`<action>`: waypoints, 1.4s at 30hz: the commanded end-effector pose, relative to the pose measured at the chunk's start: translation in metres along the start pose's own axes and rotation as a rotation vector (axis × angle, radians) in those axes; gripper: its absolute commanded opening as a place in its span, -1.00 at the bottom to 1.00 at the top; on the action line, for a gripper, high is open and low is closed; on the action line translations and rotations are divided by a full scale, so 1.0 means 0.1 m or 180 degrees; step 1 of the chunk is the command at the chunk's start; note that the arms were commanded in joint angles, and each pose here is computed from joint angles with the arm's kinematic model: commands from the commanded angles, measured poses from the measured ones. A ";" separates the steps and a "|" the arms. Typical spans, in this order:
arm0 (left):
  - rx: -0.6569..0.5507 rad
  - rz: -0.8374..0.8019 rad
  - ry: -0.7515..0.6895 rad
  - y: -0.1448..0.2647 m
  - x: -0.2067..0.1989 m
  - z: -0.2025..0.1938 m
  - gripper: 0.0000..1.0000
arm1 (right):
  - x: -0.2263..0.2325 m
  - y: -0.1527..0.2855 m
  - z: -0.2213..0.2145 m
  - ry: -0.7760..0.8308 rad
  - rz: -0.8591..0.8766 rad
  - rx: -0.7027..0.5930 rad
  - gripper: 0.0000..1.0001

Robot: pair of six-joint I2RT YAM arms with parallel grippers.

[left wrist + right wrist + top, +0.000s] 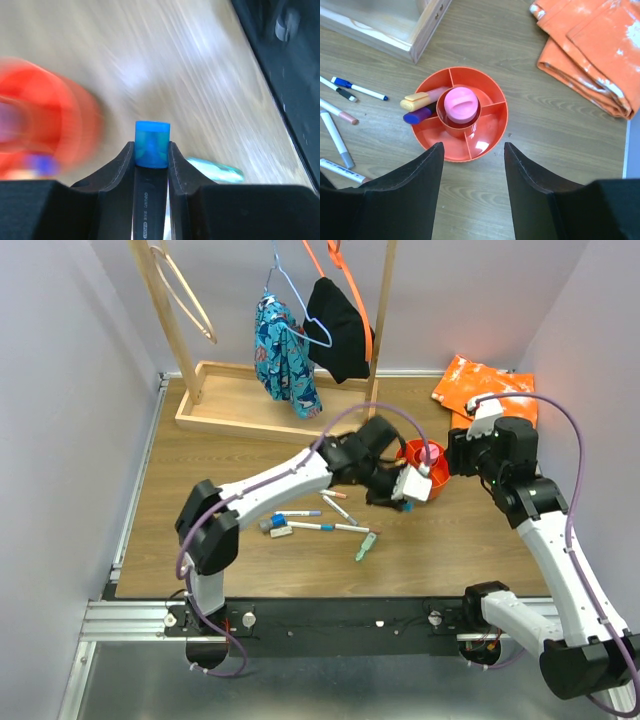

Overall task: Sort the stationery into containers
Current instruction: Pick up the pen from the center of the board, then place the pen in the storage box.

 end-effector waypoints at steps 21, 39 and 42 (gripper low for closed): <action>-0.2949 0.0699 0.0540 1.12 1.46 0.88 -1.00 | -0.44 -0.27 0.24 -0.0117 -0.0288 0.0328 0.20; -0.2885 0.0688 0.0872 0.53 1.99 0.37 -1.00 | -0.55 -0.45 0.07 -0.0202 -0.0333 0.0544 0.20; -0.2895 0.0704 0.0921 0.45 2.09 0.33 -1.00 | -0.54 -0.46 0.03 -0.0197 -0.0320 0.0582 0.20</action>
Point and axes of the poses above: each gripper's point midway between its finger pads, its own y axis back along the fingers, its own x axis along the line the jaws close on, z = x × y, the point moved 1 cm from there along y, back along the fingers, and after that the axes turned 4 degrees about y, right-handed, at the moved point
